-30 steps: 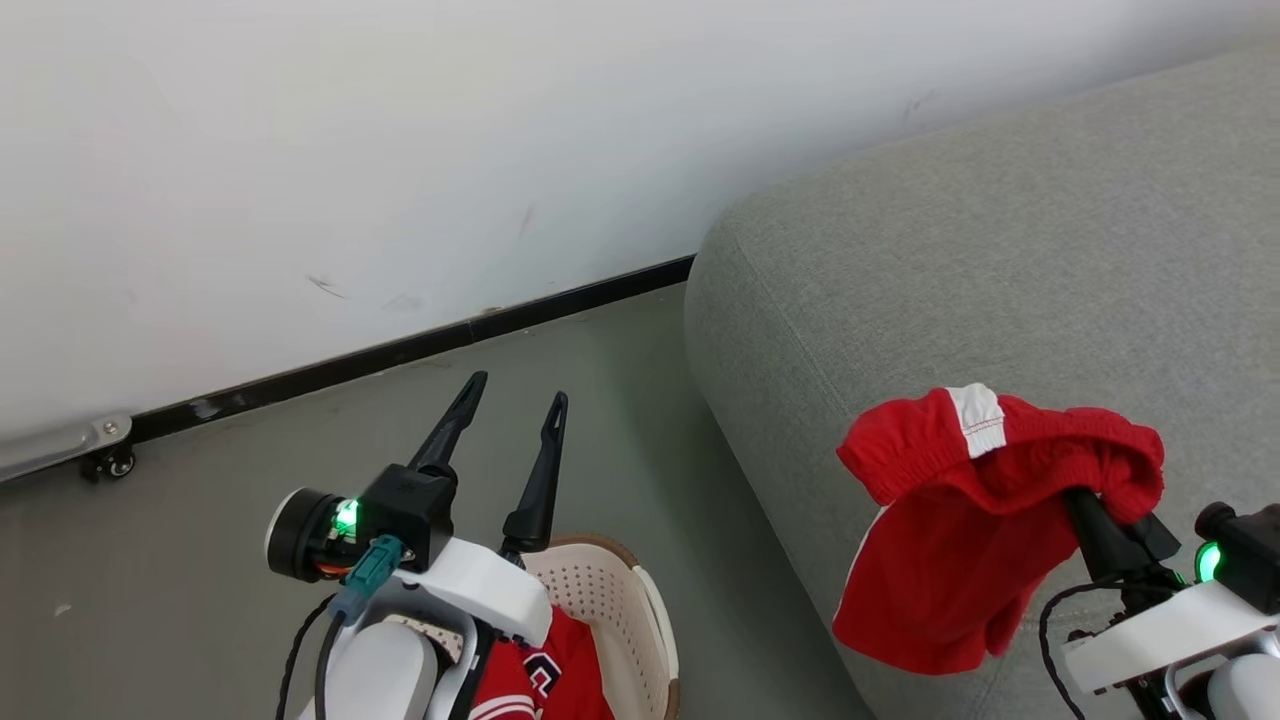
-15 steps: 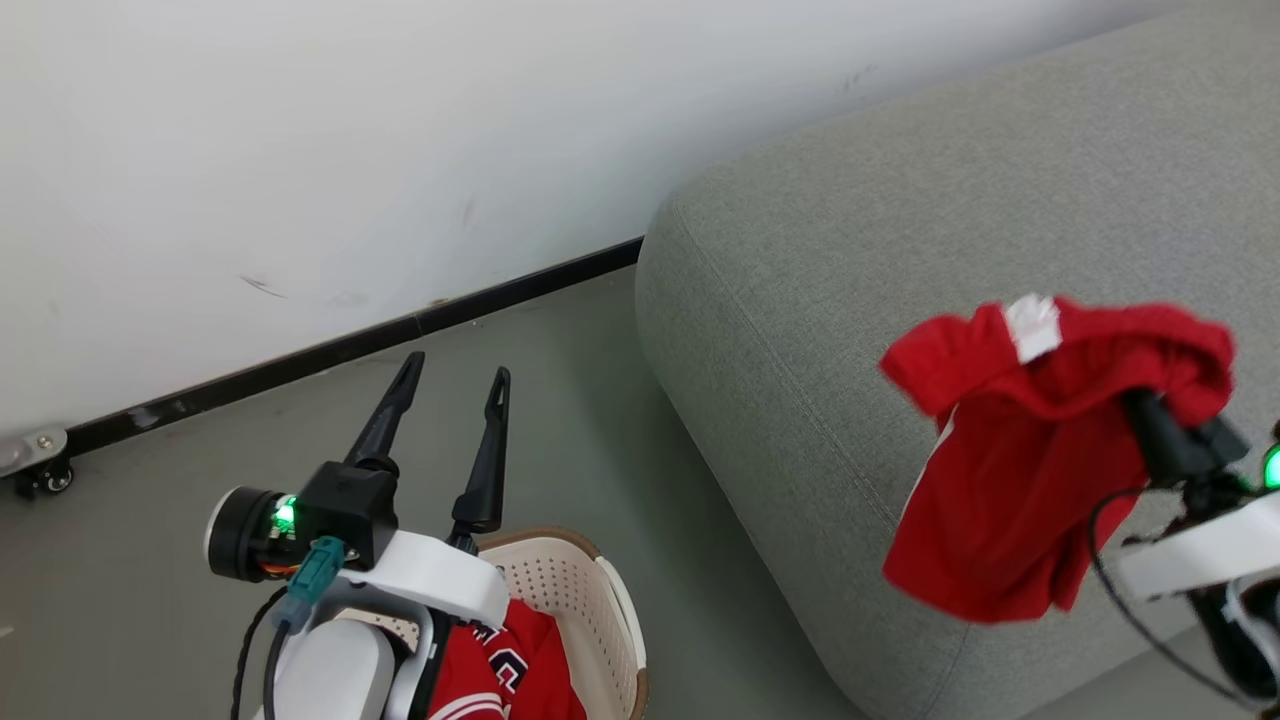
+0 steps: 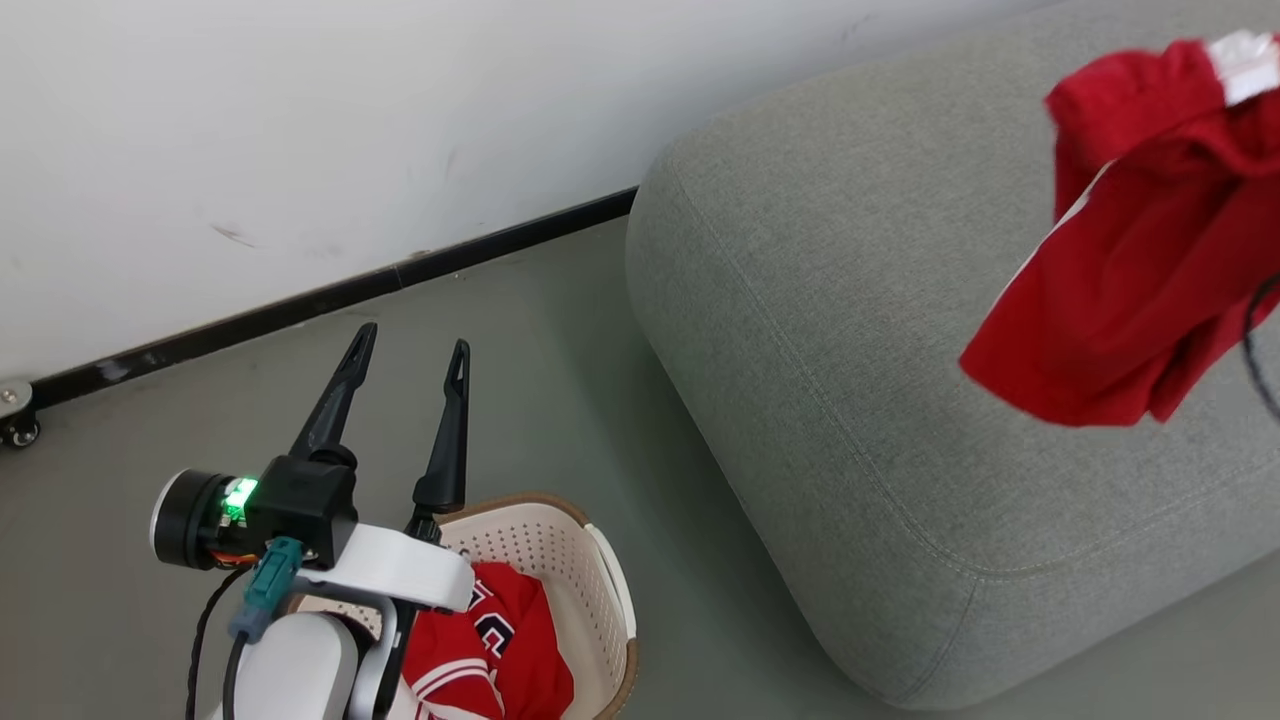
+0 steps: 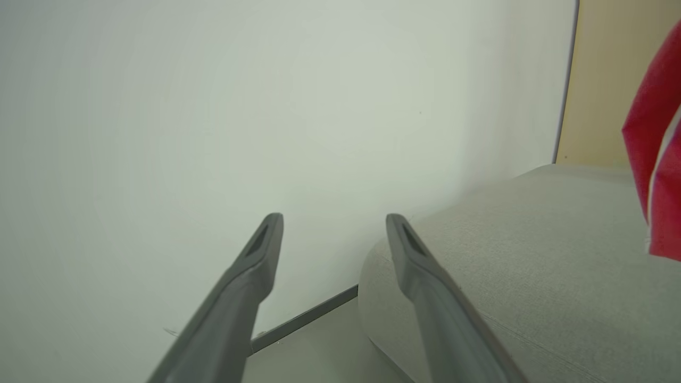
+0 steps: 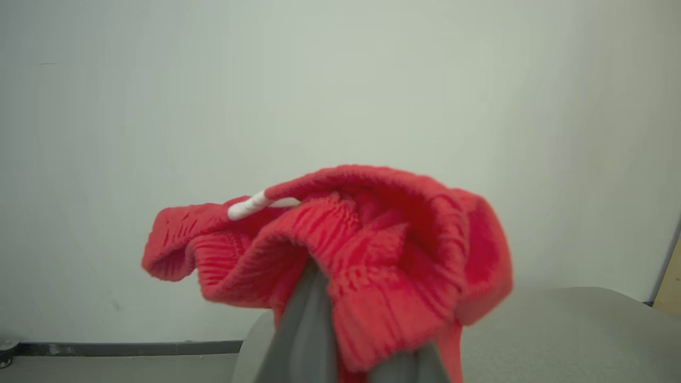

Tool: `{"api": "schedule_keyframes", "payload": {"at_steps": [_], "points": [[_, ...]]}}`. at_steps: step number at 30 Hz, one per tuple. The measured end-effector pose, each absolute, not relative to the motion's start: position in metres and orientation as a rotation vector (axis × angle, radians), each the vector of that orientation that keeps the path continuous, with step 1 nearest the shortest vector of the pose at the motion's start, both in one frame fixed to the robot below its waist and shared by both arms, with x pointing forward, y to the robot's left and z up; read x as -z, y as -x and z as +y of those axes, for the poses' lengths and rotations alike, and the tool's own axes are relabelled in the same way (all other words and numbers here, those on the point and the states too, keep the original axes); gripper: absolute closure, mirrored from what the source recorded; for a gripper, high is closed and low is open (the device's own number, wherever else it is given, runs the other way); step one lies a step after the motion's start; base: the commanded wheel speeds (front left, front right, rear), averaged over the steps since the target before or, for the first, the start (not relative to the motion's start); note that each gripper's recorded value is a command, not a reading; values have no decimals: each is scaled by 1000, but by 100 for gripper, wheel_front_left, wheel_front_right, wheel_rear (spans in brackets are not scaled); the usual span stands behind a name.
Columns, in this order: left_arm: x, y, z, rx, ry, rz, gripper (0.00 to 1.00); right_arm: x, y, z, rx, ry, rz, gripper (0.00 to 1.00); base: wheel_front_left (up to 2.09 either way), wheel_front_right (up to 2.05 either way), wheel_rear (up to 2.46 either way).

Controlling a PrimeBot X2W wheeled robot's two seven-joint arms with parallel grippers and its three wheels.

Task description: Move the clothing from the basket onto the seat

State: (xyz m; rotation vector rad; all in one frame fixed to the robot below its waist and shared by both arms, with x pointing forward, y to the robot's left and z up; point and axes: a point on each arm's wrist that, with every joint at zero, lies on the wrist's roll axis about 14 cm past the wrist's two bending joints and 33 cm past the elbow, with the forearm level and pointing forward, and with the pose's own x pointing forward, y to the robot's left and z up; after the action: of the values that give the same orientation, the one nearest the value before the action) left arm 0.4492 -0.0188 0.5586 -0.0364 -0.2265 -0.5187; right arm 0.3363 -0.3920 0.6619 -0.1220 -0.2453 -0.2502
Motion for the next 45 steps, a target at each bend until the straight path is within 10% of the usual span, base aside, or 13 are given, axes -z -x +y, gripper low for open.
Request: {"api": "schedule_keyframes", "payload": {"at_steps": [45], "points": [[-526, -487, 53, 383, -32, -143, 0, -628, -474, -468, 398, 220, -8, 100, 0, 0, 0]]}}
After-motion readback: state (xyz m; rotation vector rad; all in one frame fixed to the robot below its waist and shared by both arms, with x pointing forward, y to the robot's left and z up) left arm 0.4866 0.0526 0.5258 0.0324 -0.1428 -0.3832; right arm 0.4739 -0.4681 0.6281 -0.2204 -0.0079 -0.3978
